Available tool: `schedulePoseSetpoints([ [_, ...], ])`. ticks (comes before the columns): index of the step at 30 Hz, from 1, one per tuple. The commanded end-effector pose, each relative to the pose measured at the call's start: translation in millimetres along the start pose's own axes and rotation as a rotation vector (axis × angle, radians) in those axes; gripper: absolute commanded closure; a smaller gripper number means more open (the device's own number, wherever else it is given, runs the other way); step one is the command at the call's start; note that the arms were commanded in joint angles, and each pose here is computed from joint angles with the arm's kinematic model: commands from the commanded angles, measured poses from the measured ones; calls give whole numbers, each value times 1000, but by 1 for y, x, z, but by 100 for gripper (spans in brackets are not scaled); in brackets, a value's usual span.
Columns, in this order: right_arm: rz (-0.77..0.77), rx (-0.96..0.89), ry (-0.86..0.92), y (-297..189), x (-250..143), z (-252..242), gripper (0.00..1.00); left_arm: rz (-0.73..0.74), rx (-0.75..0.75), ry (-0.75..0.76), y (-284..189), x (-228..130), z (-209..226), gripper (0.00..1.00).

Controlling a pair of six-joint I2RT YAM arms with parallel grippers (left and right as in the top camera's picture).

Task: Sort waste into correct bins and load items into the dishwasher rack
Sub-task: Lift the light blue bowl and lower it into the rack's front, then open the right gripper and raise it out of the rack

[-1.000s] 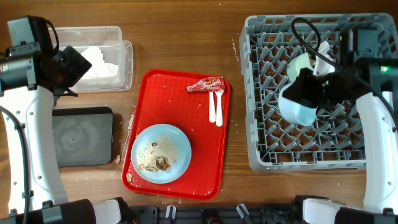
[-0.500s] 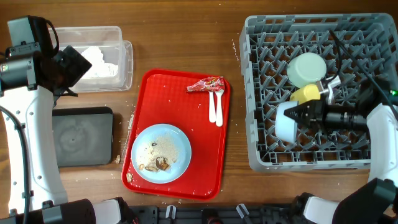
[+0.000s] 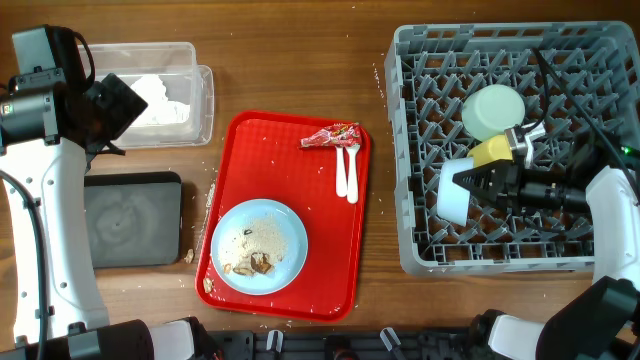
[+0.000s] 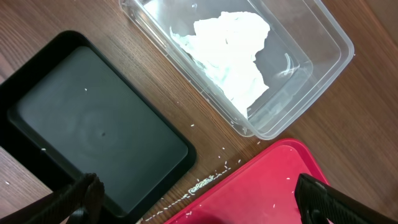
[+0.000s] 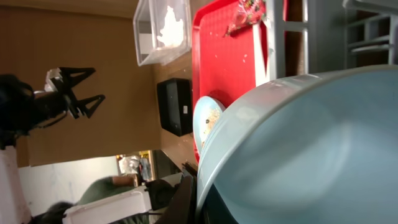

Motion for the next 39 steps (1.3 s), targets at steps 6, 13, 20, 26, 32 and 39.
schedulePoseSetpoints([
  [6,14,-235,79,-1,7,-33,94,-8,7,-13,-1,1,2,0],
  [13,-27,51,11,1,12,-2,95,-8,7,-13,-1,1,2,0],
  [20,5,20,37,6,5,-14,92,-8,7,-13,-1,1,2,0],
  [26,8,121,60,12,6,-17,95,-8,7,-13,-1,1,2,0],
  [32,9,148,84,11,4,-13,96,-8,7,-13,-1,1,2,0],
  [39,17,140,96,11,2,-14,96,-8,7,-13,-1,1,2,0],
])
Point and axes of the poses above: each gripper's point midway between its finger pads, its own y axis out along the fingers, its own z axis along the line the jaws close on, x = y × z, the point moved 7 cm from there along -y, back along the fingers, and after that the axes turned 4 degrees about y, right-handed, at the moved point
